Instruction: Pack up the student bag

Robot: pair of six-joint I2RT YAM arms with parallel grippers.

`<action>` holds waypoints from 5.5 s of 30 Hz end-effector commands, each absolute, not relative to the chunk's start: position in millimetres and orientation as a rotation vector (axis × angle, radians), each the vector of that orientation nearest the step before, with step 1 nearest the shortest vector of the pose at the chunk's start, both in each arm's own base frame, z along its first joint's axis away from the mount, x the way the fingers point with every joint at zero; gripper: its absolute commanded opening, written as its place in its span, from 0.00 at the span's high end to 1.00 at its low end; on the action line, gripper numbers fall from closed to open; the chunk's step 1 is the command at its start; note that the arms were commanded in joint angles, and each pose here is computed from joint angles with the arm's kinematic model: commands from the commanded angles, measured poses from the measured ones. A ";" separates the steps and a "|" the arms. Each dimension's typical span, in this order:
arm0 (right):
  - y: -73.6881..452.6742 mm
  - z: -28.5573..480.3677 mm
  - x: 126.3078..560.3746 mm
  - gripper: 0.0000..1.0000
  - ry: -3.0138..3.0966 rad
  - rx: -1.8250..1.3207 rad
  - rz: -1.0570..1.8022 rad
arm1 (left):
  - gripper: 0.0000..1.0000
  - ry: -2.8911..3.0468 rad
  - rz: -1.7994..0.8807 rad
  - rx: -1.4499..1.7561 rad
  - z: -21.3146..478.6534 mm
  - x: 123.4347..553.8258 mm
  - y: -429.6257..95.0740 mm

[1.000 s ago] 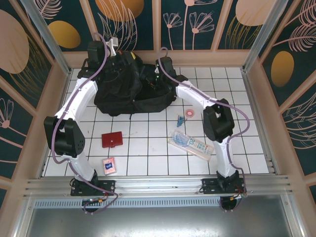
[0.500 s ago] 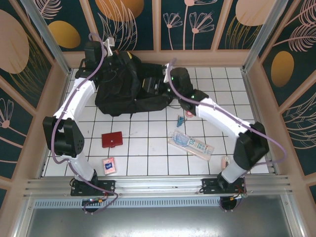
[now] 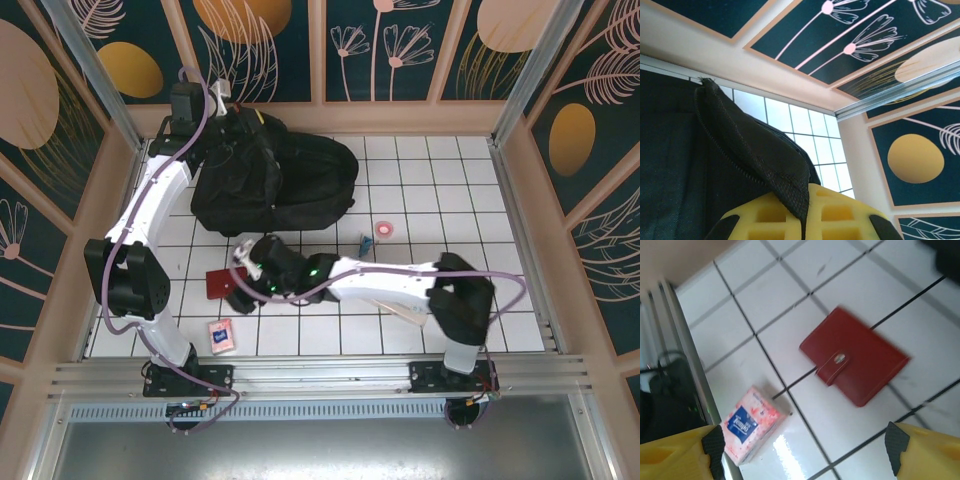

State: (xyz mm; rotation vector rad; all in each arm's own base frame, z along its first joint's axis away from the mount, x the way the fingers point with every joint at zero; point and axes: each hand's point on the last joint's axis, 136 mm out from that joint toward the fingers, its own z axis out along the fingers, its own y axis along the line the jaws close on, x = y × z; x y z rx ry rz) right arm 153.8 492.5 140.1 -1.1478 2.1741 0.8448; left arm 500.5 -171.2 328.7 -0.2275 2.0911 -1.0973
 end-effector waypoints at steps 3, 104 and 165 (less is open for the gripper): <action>517.2 97.3 136.5 0.09 2.227 -1.277 0.670 | 0.96 2.031 -1.027 -0.204 354.1 495.5 -157.1; 367.7 218.0 418.6 0.49 2.275 -0.352 0.926 | 0.95 1.949 -1.194 -0.082 412.8 466.1 -172.9; 394.9 241.1 252.2 0.20 1.763 -0.932 0.893 | 1.00 1.913 -1.202 -0.109 404.2 472.5 -167.0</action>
